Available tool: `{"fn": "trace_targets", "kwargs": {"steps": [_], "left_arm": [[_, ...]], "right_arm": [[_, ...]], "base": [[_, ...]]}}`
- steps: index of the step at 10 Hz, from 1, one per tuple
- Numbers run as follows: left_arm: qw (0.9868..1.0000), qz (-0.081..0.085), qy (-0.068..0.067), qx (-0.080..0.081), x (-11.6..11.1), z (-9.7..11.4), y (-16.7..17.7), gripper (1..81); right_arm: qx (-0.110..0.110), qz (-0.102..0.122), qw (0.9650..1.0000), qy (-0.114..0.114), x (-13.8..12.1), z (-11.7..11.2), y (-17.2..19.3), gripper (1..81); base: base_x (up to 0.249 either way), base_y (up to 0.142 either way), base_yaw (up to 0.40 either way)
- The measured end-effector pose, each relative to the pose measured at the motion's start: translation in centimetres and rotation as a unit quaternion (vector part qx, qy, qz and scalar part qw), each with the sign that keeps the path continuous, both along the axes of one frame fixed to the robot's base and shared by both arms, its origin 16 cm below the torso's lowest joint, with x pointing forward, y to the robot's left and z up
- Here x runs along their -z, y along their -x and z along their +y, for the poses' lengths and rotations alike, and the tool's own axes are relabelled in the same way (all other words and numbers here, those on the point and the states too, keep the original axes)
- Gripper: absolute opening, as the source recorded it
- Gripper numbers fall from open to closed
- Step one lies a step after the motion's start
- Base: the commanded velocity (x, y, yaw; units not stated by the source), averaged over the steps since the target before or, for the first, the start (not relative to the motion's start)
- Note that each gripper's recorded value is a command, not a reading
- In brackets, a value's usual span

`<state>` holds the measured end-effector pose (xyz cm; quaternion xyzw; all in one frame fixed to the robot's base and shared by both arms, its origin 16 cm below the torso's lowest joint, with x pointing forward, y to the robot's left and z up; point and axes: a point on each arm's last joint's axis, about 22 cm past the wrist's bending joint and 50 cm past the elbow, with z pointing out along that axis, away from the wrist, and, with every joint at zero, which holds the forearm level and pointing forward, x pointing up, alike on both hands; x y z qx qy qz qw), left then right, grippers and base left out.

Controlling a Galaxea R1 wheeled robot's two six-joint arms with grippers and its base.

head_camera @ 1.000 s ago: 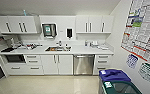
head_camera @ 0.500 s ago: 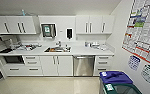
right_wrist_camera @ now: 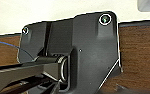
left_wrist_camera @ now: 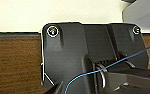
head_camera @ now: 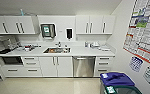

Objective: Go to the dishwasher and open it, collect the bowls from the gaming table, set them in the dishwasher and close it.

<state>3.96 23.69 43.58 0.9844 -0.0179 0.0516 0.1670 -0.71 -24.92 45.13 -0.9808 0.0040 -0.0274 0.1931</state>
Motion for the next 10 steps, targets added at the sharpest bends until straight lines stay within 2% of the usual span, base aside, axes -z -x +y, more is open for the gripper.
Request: {"fn": "trace_targets", "kwargs": {"steps": [6,8,9,10], "left_arm": [[1.0000,0.001,-0.001,0.000,0.0,0.1,0.6,81.1],[1.0000,-0.003,0.005,0.000,-0.1,-0.7,-0.3,81.1],[1.0000,-0.006,-0.006,-0.001,0.0,0.7,-0.6,81.1],[1.0000,-0.002,-0.004,-0.001,0.0,0.5,-0.2,81.1]], "right_arm": [[-0.001,-0.001,1.0000,-0.002,0.0,0.3,0.2,81.1],[0.001,-0.008,1.0000,0.005,0.1,-0.4,-0.8,81.1],[0.000,-0.007,1.0000,-0.006,0.0,1.1,-0.9,81.1],[-0.001,-0.006,1.0000,-0.004,0.0,0.6,-0.8,81.1]], "base": [[0.095,0.000,0.000],[0.107,0.000,0.000],[0.107,0.000,0.000],[0.107,0.000,0.000]]}}
